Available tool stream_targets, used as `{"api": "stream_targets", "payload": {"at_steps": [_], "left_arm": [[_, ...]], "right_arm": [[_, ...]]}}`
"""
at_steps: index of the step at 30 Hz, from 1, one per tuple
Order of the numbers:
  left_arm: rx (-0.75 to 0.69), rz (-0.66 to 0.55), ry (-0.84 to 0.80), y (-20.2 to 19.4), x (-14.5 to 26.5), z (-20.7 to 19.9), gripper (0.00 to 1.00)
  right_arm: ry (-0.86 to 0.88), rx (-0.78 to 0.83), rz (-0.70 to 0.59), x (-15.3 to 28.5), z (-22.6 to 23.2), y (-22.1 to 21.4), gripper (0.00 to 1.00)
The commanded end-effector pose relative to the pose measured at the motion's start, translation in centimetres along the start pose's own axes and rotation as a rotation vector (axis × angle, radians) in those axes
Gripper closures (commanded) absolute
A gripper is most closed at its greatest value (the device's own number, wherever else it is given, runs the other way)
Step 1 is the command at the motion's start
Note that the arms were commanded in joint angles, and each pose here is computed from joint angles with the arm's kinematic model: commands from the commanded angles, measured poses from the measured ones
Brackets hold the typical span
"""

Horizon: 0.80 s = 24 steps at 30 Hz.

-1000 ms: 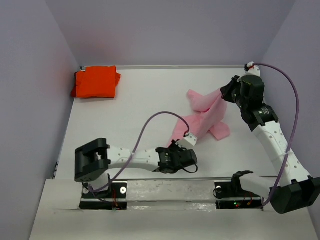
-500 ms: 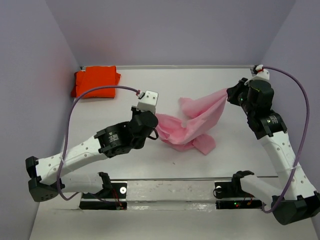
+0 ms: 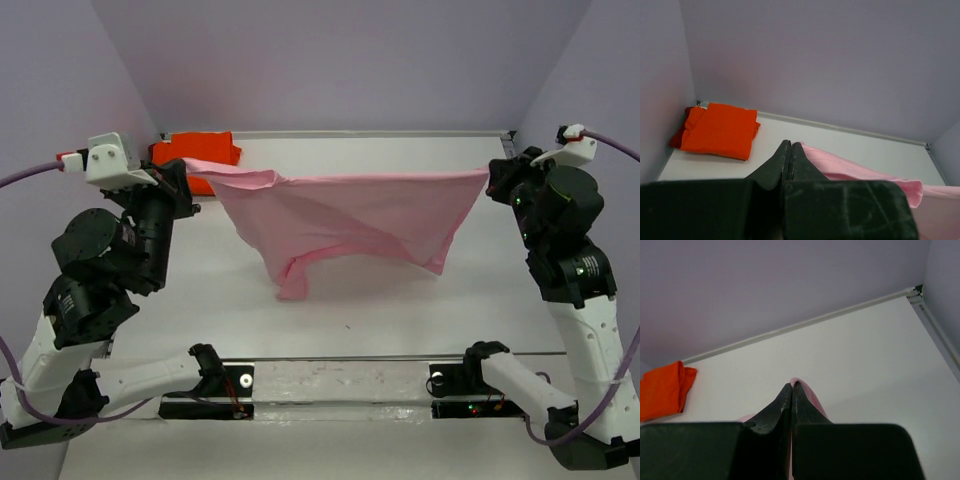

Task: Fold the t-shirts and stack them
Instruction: Flatten out the tshirt

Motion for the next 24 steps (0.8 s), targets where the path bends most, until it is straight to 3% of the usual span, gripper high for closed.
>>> {"api": "stream_targets", "payload": {"at_steps": [1, 9, 13, 18, 24], "left_arm": [[-0.017, -0.044, 0.013, 2.4, -0.2, 0.3, 1.00], [0.071, -0.136, -0.026, 6.4, 1.2, 2.2, 1.00], [0.076, -0.132, -0.092, 6.8, 1.3, 1.5, 1.00], [0.177, -0.116, -0.234, 4.2, 2.9, 0.7, 1.00], [0.194, -0.069, -0.318, 0.7, 3.6, -0.2, 1.00]], "right_arm": [[0.073, 0.002, -0.190, 3.8, 1.6, 6.1, 1.00], [0.238, -0.019, -0.331, 9.3, 4.2, 11.6, 1.00], [0.303, -0.023, -0.325, 10.8, 4.8, 12.0, 1.00], [0.345, -0.020, -0.282, 13.8, 3.7, 10.4, 1.00], [0.415, -0.020, -0.257, 17.0, 3.1, 9.5, 1.00]]}}
Point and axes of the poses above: each gripper's point midway between its finger pads, its own x axis back along the fingers, its own z axis along the line the jaws close on, y = z × x, the point moved 5 cm from there along x, back along the fingers, and after that the axes turned 11 degrees about -x, right-handed, at the moved point
